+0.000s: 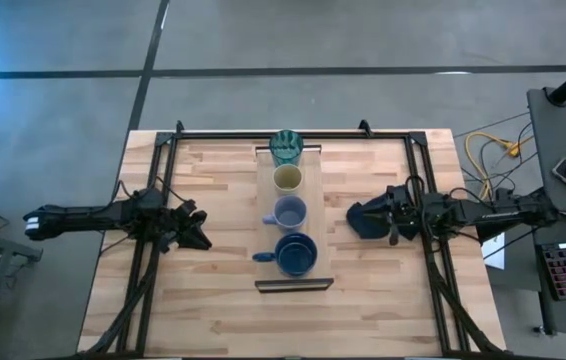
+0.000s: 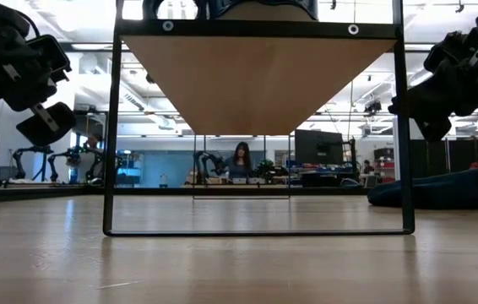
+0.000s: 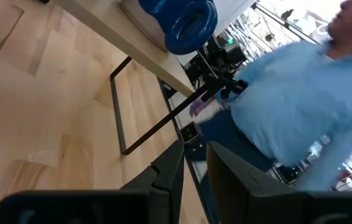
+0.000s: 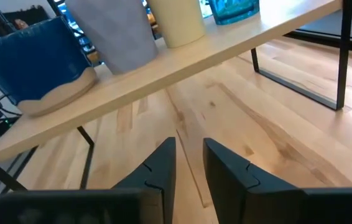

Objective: Stack small to large cups/mugs on shelf
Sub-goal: Return to Home Position

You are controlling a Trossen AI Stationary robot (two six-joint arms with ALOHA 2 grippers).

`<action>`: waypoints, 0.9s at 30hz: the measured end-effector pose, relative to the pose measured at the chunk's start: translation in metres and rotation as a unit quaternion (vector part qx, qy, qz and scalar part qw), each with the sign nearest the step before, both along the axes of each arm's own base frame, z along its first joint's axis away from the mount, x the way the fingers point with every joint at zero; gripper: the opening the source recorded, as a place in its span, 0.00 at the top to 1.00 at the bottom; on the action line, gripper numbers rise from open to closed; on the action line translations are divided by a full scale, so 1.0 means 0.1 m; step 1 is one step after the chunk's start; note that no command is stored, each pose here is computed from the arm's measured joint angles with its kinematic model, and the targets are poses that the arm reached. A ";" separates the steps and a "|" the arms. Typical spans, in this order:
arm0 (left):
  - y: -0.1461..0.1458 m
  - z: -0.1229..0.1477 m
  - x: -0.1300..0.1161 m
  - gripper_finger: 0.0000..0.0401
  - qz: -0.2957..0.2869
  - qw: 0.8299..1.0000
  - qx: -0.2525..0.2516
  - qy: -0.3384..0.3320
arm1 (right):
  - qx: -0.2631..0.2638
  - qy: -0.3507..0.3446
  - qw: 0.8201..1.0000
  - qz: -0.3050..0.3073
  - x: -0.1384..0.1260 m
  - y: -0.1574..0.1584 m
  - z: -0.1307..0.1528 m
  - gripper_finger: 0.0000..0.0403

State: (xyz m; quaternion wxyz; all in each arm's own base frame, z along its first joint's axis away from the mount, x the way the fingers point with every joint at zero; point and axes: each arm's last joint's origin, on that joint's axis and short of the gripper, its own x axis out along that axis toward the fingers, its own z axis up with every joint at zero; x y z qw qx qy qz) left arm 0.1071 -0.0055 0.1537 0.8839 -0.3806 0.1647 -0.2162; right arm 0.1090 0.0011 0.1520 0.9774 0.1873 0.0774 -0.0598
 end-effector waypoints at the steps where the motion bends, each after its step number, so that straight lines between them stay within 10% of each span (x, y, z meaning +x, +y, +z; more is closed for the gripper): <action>1: 0.00 0.00 0.00 0.86 0.000 1.000 0.000 0.001 | 0.000 0.000 1.000 0.000 0.00 0.00 0.00 0.81; 27: 0.00 0.00 0.00 0.86 0.000 1.000 0.000 0.002 | -0.001 0.000 1.000 0.000 0.00 0.00 0.00 0.81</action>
